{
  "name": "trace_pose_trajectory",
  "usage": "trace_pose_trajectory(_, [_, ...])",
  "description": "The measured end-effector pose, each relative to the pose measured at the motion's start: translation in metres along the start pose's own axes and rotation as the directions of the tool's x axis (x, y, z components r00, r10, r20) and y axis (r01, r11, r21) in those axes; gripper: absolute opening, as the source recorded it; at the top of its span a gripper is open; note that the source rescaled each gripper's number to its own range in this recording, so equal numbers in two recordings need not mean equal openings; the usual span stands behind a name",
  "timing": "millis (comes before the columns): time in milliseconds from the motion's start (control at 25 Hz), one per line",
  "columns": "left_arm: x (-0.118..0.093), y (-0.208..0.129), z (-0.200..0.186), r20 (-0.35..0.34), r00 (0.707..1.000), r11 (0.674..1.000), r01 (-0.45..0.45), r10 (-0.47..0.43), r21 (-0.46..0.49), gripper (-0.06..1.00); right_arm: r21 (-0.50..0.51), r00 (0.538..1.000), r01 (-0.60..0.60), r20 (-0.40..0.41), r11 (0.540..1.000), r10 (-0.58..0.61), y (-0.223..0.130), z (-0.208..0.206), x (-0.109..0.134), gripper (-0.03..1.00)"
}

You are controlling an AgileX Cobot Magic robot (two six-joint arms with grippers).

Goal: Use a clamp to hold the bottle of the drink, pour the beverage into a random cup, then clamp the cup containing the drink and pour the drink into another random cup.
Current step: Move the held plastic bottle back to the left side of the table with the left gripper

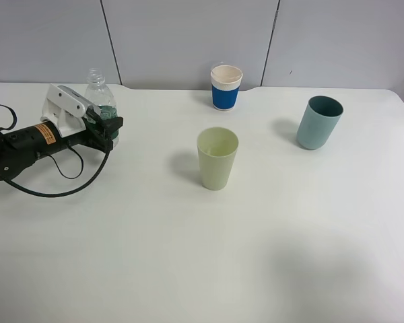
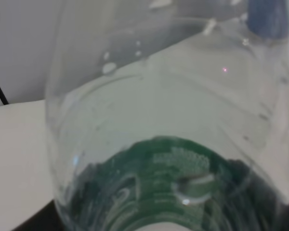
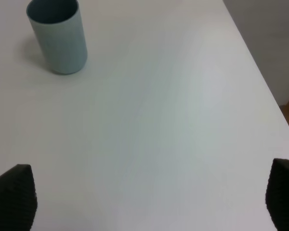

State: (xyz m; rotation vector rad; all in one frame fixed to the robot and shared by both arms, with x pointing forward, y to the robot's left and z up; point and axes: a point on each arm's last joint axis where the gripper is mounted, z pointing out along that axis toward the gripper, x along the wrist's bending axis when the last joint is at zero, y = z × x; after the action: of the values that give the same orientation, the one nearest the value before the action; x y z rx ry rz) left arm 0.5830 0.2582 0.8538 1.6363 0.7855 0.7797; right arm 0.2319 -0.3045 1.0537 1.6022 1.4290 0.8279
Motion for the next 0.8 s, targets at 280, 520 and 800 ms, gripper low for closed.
trace_pose_trajectory(280, [-0.0002, 0.0, 0.0, 0.002, 1.0, 1.0, -0.001, 0.001, 0.0, 0.08, 0.0, 1.0, 0.0, 0.0, 1.0, 0.0, 0.0, 0.0, 0.0, 1.0])
trace_pose_trajectory(520, [-0.0002, 0.0, 0.0, 0.002, 1.0, 1.0, -0.001, 0.001, 0.0, 0.88, 0.0, 1.0, 0.0, 0.0, 1.0, 0.0, 0.0, 0.0, 0.0, 1.0])
trace_pose_trajectory(800, [-0.0002, -0.0001, 0.0, 0.002, 1.0, 1.0, 0.004, -0.004, 0.0, 0.98, 0.0, 1.0, 0.0, 0.0, 1.0, 0.0, 0.0, 0.0, 0.0, 1.0])
